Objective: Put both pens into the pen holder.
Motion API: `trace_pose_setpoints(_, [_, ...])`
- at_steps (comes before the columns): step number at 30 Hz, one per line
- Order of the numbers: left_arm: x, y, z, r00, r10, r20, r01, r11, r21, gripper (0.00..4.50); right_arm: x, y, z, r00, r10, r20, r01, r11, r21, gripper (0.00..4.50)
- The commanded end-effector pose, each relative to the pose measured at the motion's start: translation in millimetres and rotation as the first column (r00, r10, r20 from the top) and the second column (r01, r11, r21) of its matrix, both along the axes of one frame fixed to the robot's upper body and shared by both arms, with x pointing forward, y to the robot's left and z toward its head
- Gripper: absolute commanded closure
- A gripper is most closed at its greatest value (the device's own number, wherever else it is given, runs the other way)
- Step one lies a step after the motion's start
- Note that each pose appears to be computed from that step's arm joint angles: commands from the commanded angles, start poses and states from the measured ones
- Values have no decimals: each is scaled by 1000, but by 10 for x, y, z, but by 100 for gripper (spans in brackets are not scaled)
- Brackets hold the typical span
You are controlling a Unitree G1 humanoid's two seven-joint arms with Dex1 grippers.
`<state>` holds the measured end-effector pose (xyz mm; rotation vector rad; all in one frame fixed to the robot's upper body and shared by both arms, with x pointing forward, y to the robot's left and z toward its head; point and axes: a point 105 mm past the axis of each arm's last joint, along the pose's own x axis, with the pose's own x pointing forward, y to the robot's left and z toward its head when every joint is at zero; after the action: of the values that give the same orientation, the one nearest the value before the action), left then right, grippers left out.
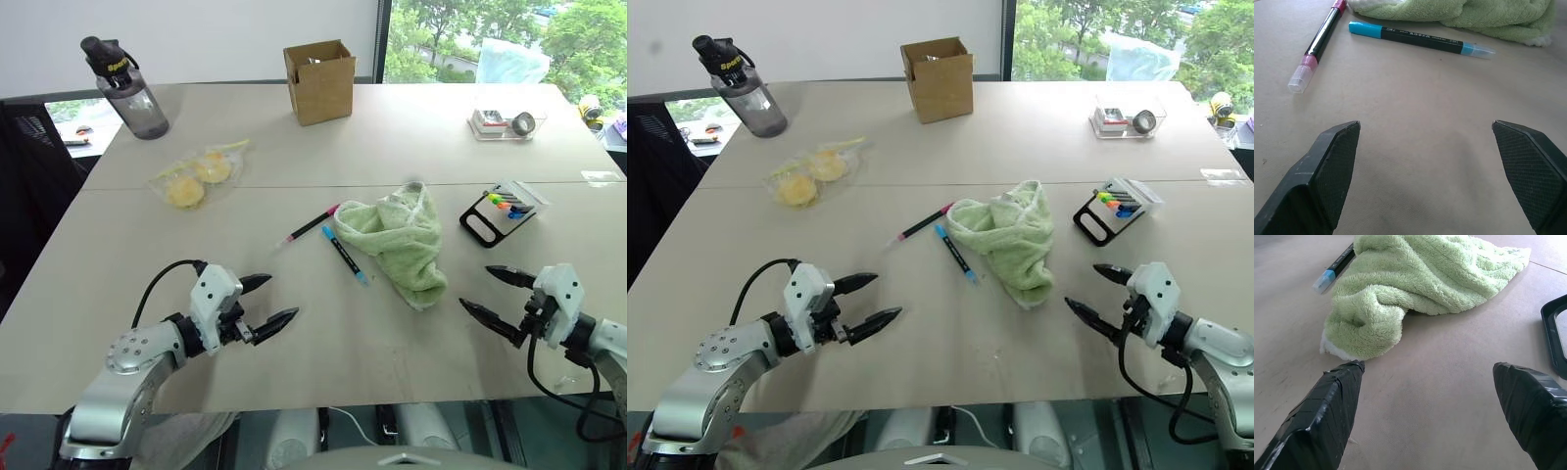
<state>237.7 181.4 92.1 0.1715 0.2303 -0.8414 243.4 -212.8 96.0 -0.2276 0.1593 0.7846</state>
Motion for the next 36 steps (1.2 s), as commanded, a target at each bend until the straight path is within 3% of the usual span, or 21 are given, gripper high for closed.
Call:
trace_pose_setpoints(1, [-3,-8,61,999,-12,31,12,1000,9,5,-6,-53,99,999,-3,48,4,1000,-16,0])
trace_pose_setpoints(25, [63,-22,37,998,-22,53,21,1000,8,5,76,39,163,997,20,74,-19,1000,-14,0])
trace_pose_setpoints(32, [4,-85,228,989,-143,26,145,985,-96,5,361,392,456,992,46,119,-54,996,64,0])
trace_pose_setpoints(36, [-38,-25,398,977,-213,24,215,972,-95,5,579,580,577,990,36,137,-41,999,35,0])
